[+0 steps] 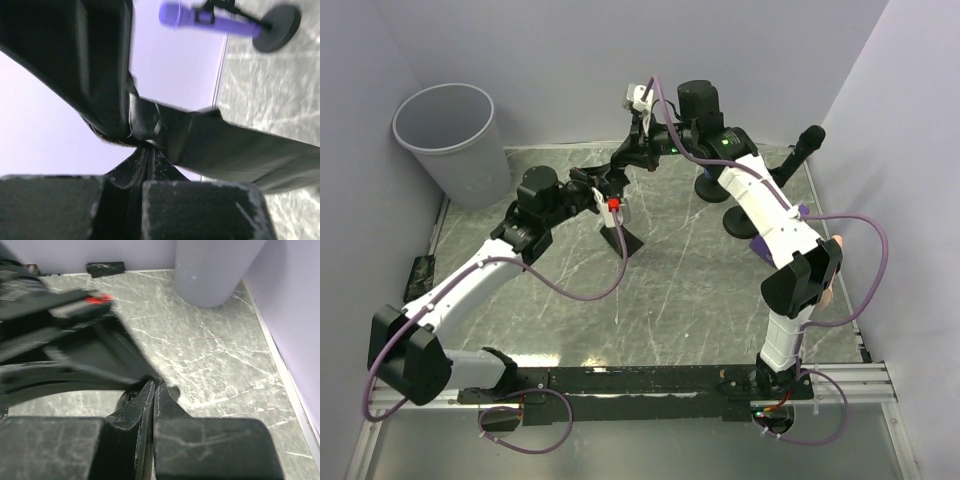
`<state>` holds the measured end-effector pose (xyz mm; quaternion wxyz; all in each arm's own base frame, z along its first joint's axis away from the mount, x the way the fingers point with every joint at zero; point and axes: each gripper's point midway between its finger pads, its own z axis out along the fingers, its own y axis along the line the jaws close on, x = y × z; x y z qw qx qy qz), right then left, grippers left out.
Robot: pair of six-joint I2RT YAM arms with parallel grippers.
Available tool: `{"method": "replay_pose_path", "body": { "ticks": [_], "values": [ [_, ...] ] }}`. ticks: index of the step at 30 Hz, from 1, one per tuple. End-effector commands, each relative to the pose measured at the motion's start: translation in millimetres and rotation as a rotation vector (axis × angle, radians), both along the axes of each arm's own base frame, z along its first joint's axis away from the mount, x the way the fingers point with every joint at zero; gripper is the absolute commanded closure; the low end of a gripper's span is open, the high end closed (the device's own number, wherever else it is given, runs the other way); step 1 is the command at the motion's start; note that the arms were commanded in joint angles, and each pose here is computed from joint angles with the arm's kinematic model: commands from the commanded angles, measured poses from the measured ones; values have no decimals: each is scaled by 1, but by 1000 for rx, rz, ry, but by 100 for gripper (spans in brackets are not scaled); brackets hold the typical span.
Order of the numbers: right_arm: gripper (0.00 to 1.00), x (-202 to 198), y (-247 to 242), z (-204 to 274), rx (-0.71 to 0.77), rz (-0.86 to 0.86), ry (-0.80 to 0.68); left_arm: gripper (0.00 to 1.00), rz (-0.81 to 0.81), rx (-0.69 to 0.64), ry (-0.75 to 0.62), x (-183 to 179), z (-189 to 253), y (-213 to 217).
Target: Put the trash bags into the trash bin
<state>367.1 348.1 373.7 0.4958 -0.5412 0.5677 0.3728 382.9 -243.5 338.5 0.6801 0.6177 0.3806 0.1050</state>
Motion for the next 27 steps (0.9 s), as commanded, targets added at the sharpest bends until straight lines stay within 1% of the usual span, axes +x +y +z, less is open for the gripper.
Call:
{"method": "replay_pose_path", "body": {
  "ticks": [1, 4, 5, 7, 9, 11, 13, 15, 18, 20, 22, 24, 26, 27],
  "values": [
    [100, 4, -2, 15, 15, -7, -71, 99, -82, -89, -67, -24, 39, -12],
    [100, -8, -1, -11, -41, 24, -67, 99, -38, -189, -120, -11, 79, -11],
    [100, -12, -1, -13, -39, 35, -61, 99, -22, -204, -114, -3, 82, -11],
    [100, -21, 1, -13, -27, 64, -49, 99, -13, -193, -109, 6, 84, -12],
    [100, -27, 3, -1, 2, 85, -51, 99, -12, -163, -93, 10, 70, -13],
    [100, -32, 4, 11, 25, 104, -63, 99, -7, -108, -55, 13, 46, -14],
    [100, -31, 4, 18, 30, 96, -73, 99, 0, -99, -26, 13, 33, -12],
    [100, -25, 2, 18, 18, 68, -84, 99, -4, -120, -25, 6, 33, -9],
    [100, -18, -3, 7, -16, 30, -89, 99, 20, -219, -71, 0, 59, 0],
    [100, -19, -6, 2, -23, 26, -72, 99, 50, -295, -111, 1, 83, 11],
    [100, -22, -8, -2, -27, 29, -59, 99, 66, -345, -135, 2, 102, 23],
    [100, -23, -8, -2, -20, 29, -47, 99, 77, -373, -140, 4, 113, 30],
    [100, -23, -6, -1, -10, 32, -38, 99, 82, -374, -133, 5, 114, 33],
    [100, -22, -6, 2, -2, 27, -35, 97, 86, -380, -123, 6, 113, 34]
  ]
}}
